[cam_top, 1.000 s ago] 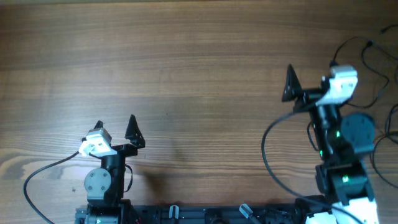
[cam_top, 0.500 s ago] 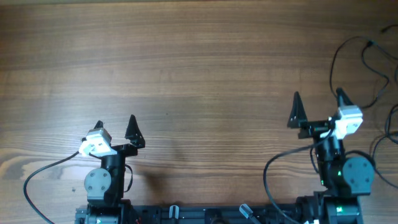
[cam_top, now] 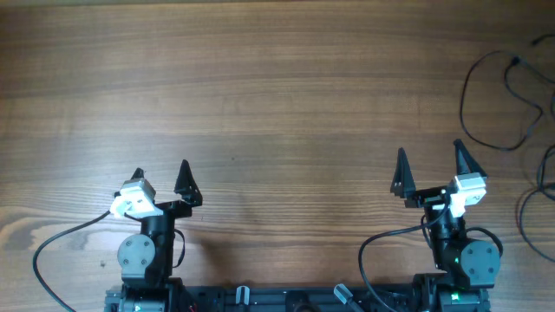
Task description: Untangle cables
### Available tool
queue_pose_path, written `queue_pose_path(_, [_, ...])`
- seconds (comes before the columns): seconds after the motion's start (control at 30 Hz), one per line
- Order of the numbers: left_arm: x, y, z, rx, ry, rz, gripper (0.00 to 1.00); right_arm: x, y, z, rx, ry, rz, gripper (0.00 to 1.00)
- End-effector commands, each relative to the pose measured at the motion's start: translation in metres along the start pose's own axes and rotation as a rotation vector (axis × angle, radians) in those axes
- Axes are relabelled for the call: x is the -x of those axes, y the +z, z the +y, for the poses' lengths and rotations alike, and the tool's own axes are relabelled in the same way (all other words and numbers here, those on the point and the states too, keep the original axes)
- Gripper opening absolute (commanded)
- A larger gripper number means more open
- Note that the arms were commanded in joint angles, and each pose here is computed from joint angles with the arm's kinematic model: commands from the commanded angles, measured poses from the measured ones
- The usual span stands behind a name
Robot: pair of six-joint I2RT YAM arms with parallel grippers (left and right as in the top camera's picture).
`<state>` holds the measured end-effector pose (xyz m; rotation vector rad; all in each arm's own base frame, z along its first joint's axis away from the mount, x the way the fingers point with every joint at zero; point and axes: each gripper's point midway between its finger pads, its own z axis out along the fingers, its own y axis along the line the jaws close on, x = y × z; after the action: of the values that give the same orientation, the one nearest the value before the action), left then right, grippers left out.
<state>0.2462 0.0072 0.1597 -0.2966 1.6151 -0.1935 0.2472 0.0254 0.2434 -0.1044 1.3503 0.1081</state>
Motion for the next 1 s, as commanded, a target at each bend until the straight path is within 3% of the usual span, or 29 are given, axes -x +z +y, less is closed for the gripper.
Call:
queue_pose_path(0.0, [0.001,0.000,0.005,0.022,0.001,-0.011,1.00,0.007,-0.003,0.003,0.020,-0.018,-0.034,1.00])
queue_pose_path(0.7, [0.001,0.000,0.005,0.022,0.001,-0.011,1.00,-0.001,-0.011,0.003,0.011,-0.021,-0.050,1.00])
queue_pose_path(0.97, [0.001,0.000,0.005,0.022,0.001,-0.011,1.00,-0.041,-0.013,0.002,0.007,-0.028,0.111,1.00])
